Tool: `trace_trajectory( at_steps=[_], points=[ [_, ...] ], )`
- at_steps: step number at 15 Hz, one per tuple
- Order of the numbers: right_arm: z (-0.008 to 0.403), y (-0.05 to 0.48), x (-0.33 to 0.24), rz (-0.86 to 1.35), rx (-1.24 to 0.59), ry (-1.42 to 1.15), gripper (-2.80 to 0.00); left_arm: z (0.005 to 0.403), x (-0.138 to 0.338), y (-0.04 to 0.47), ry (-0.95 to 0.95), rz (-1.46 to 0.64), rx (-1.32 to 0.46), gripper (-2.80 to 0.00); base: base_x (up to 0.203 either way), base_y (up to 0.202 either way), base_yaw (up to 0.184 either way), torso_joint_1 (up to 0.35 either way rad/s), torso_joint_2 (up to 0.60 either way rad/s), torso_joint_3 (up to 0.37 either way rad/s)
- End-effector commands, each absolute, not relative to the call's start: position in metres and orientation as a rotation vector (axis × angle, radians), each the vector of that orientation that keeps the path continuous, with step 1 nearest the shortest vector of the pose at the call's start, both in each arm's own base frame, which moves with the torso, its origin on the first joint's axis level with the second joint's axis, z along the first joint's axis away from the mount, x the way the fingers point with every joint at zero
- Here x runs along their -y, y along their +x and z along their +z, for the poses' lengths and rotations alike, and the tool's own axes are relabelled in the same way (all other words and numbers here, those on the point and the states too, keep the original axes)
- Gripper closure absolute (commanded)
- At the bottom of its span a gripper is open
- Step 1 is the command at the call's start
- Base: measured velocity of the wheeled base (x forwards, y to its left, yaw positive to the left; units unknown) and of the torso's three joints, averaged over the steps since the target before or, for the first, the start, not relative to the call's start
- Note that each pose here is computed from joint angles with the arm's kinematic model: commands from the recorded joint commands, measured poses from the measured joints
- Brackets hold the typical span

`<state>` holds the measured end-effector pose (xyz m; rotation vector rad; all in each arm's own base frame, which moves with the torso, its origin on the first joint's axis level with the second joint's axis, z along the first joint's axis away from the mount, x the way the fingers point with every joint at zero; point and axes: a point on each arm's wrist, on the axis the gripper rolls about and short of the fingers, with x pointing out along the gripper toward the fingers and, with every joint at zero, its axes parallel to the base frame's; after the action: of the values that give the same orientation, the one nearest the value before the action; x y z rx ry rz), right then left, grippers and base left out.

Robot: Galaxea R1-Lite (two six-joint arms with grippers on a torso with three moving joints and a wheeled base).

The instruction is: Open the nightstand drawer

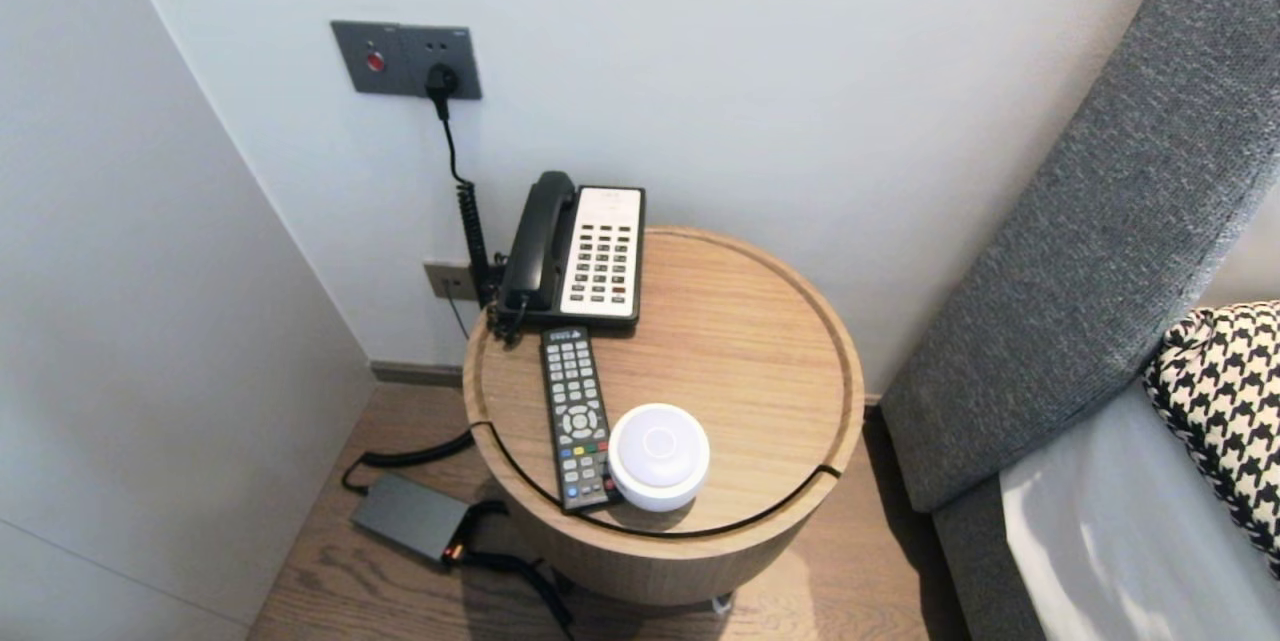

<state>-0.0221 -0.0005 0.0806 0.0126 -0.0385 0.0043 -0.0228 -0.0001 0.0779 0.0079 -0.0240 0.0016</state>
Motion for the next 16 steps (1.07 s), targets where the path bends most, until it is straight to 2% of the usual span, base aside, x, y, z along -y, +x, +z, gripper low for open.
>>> trace_trajectory(
  at_steps=[1,6,8,12,16],
  points=[
    [0.073,-0.02,0.0,0.005,0.014,0.012,0.0,0.075,0.0,-0.022,0.006,0.002,0.015,0.0,0.0,0.0,0.0,0.0,0.0,0.0],
    [0.073,-0.02,0.0,0.005,0.014,0.012,0.0,0.082,0.0,-0.023,0.099,-0.007,-0.014,0.0,0.0,0.0,0.0,0.0,0.0,0.0],
    [0.073,-0.02,0.0,0.005,0.014,0.012,0.0,0.102,0.001,-0.026,0.101,-0.02,-0.02,0.0,0.0,0.0,0.0,0.0,0.0,0.0],
    [0.073,-0.02,0.0,0.005,0.014,0.012,0.0,0.147,0.001,-0.011,0.079,-0.048,-0.17,0.0,0.0,0.0,0.0,0.0,0.0,0.0],
    [0.073,-0.02,0.0,0.005,0.014,0.012,0.0,0.181,0.005,0.049,-0.054,-0.131,-0.445,0.0,0.0,0.0,0.0,0.0,0.0,0.0]
  ],
)
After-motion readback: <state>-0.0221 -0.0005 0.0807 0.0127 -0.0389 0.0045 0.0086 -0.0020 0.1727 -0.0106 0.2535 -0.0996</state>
